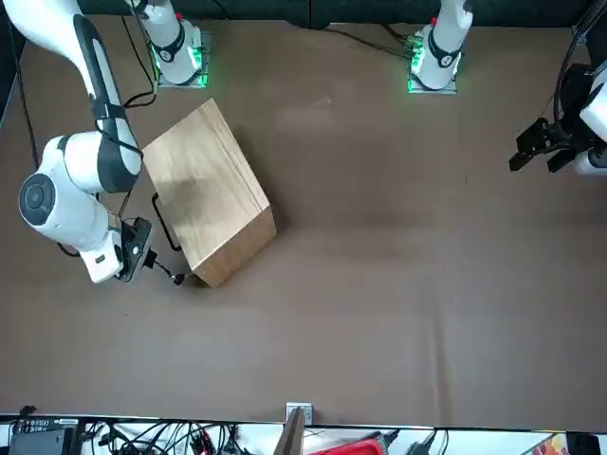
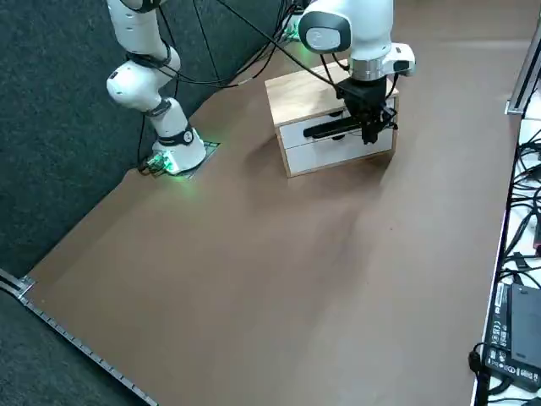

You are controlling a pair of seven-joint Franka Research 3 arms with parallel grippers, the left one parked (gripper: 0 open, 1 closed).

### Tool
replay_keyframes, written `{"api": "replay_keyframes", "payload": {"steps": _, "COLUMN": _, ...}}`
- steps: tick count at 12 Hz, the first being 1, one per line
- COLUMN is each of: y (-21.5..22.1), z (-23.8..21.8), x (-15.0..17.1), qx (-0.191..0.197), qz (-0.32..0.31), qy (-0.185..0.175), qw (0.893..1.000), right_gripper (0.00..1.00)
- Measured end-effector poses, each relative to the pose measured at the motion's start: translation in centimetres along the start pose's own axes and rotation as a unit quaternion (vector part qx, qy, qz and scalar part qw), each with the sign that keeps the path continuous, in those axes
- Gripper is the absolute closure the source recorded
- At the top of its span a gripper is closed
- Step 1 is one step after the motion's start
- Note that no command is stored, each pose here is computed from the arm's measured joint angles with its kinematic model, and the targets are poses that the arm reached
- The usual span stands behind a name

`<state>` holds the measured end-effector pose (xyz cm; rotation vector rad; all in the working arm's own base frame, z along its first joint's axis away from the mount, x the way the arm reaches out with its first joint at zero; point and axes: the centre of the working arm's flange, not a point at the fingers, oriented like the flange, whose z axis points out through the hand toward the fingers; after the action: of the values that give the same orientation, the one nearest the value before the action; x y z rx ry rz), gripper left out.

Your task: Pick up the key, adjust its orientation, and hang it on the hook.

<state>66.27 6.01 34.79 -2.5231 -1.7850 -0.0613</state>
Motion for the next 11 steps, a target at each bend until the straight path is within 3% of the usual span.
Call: {"api": "replay_keyframes", "payload": {"steps": 11, "y": 0.3, "z": 1.7, "x": 2.6, "qx": 0.005, "qz": -0.042, "qy": 0.003, "qw": 0.999, "right_gripper": 0.96}}
